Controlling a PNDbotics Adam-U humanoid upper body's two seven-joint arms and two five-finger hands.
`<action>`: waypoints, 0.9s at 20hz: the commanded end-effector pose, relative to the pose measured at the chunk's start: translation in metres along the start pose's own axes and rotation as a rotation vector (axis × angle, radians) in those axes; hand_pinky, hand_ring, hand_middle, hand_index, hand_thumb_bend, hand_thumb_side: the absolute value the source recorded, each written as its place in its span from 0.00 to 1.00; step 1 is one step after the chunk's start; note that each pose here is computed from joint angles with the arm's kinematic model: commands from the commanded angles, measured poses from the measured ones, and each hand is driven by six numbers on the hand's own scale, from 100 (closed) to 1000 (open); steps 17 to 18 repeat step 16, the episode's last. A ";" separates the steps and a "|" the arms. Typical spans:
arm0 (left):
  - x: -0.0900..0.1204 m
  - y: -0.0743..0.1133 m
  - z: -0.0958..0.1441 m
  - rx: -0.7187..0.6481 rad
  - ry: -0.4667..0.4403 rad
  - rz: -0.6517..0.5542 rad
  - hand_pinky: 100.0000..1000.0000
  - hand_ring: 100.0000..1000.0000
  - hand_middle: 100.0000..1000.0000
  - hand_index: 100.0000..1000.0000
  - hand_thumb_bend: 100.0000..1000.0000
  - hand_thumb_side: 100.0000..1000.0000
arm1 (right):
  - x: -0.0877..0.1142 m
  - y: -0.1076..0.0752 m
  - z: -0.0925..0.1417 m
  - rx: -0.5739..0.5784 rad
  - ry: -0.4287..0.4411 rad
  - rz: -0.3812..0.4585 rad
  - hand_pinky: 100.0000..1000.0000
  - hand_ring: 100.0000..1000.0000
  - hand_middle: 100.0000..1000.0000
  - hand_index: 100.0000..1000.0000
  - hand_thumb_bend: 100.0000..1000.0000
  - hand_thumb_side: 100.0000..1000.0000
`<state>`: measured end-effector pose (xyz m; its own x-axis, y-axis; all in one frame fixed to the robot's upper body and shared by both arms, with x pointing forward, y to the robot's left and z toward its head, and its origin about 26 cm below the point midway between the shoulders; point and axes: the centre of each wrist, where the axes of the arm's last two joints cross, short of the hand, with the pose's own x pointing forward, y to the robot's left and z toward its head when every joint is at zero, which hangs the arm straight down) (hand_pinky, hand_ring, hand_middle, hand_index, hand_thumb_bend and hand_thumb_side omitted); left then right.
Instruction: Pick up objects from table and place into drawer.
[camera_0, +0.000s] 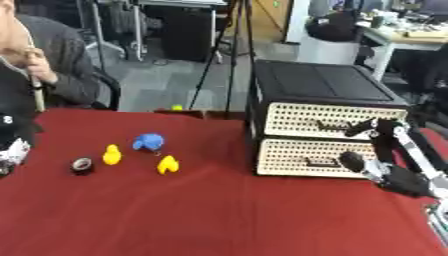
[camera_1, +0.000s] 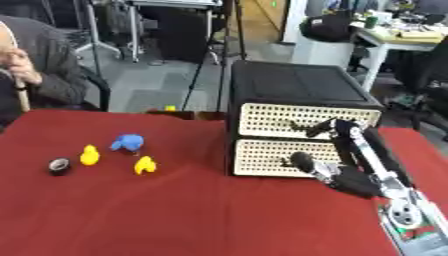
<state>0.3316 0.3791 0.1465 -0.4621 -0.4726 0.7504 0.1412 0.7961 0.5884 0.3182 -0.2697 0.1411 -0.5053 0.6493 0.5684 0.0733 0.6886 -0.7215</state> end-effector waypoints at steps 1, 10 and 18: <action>0.004 0.008 -0.001 0.010 -0.019 -0.024 0.04 0.21 0.35 0.60 0.00 0.43 | 0.003 -0.006 -0.004 -0.017 -0.021 0.006 0.00 0.00 0.00 0.59 0.81 0.84; 0.002 0.006 0.003 0.011 -0.019 -0.012 0.05 0.22 0.35 0.60 0.00 0.43 | 0.003 -0.004 -0.004 -0.027 -0.023 -0.006 0.00 0.00 0.00 0.59 0.80 0.84; 0.000 0.004 0.006 0.012 -0.019 -0.002 0.06 0.22 0.36 0.60 0.00 0.44 | 0.002 -0.003 -0.004 -0.031 -0.024 -0.011 0.00 0.00 0.00 0.59 0.80 0.85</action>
